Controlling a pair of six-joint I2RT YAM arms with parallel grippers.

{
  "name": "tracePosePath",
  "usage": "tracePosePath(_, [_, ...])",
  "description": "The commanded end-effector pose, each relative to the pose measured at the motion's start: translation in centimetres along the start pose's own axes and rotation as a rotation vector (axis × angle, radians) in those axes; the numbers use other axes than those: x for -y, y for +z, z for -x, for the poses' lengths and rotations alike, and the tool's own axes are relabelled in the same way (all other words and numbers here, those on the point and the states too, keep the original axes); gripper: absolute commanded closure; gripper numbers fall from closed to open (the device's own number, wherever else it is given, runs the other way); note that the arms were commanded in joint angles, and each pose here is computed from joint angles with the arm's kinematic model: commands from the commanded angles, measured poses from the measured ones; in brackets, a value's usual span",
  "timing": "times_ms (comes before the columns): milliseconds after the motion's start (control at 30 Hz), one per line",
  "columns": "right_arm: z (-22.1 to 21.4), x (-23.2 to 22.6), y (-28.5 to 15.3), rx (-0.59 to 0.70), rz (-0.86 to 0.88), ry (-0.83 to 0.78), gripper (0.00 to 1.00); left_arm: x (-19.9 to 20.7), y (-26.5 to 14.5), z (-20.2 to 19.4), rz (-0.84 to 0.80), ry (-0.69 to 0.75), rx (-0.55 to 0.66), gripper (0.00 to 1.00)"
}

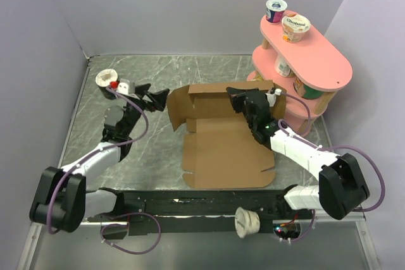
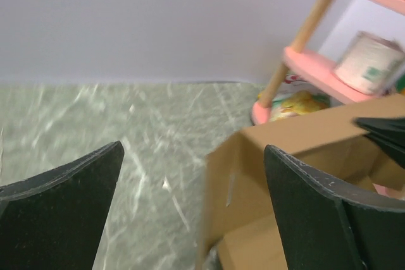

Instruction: Fold the paper box

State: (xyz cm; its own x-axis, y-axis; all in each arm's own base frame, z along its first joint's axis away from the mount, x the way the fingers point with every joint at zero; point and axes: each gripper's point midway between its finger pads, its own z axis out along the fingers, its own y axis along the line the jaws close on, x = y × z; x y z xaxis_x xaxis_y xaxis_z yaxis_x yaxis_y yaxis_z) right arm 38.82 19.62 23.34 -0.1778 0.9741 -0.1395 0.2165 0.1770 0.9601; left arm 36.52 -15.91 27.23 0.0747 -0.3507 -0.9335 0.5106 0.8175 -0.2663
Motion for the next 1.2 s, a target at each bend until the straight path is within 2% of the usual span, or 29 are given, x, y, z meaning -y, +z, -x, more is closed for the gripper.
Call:
tracePosePath(0, [1.3,-3.1,-1.0,0.031,0.131,-0.011,1.00,-2.9,-0.1,-1.3,0.060,-0.241,-0.030,0.01])
tracePosePath(167, [0.7,-2.8,-0.9,-0.012,0.145,0.003,1.00,-6.1,1.7,-2.1,0.160,-0.278,-0.055,0.01])
tracePosePath(200, [0.7,-2.8,-0.9,-0.018,0.146,0.006,1.00,-7.3,1.8,-3.7,0.214,-0.314,-0.094,0.01])
tracePosePath(233, [0.6,-2.8,-0.7,-0.021,0.150,0.005,1.00,-8.0,2.1,-3.7,0.228,-0.319,-0.089,0.01])
tracePosePath(333, [0.2,-3.0,-0.7,-0.042,0.161,0.008,1.00,-9.0,3.0,-5.9,0.227,-0.312,-0.133,0.02])
tracePosePath(500, [0.4,-3.4,-0.8,-0.037,0.170,0.004,1.00,-7.5,3.5,-11.1,0.079,-0.300,-0.288,0.07])
tracePosePath(600, [0.6,-3.3,-0.8,-0.023,0.166,-0.005,1.00,-5.7,3.3,-12.7,-0.019,-0.271,-0.323,0.07])
tracePosePath(767, [0.7,-3.1,-0.8,-0.019,0.155,-0.008,1.00,-1.6,3.5,-14.1,-0.175,-0.220,-0.354,0.08])
tracePosePath(1167, [1.3,-1.5,-0.7,0.021,0.138,-0.030,1.00,3.0,1.5,-15.8,-0.247,-0.185,-0.334,0.07])
